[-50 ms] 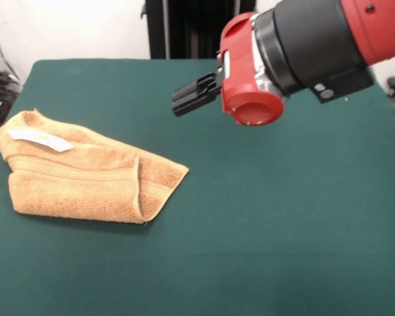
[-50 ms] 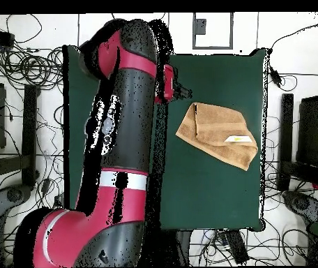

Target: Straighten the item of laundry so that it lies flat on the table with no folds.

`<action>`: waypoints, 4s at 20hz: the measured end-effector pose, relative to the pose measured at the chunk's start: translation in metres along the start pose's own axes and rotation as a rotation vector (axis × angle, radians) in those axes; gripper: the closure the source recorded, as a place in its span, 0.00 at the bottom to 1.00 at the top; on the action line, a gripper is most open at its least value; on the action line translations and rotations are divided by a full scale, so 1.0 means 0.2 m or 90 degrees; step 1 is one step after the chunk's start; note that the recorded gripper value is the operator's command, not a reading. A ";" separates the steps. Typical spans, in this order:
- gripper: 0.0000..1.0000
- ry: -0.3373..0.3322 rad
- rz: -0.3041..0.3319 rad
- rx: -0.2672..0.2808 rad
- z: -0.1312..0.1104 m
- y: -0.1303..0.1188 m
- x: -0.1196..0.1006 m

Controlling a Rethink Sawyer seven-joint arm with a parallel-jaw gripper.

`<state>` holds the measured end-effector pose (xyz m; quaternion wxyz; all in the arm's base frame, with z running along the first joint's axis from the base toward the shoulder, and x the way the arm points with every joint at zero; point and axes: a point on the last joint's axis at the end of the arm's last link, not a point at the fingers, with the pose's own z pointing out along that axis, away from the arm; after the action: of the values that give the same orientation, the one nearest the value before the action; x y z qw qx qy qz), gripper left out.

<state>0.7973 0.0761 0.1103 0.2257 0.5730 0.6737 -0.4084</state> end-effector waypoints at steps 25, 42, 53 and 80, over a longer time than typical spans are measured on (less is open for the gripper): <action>1.00 -0.008 0.048 -0.034 0.37 -0.09 0.50; 1.00 -0.069 -0.024 -0.006 0.74 -0.17 0.90; 1.00 -0.130 -0.037 0.021 0.83 -0.22 0.87; 1.00 -0.136 -0.041 0.038 0.93 -0.23 0.86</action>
<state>0.6806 0.0266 -0.1140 0.2658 0.5112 0.6514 -0.4937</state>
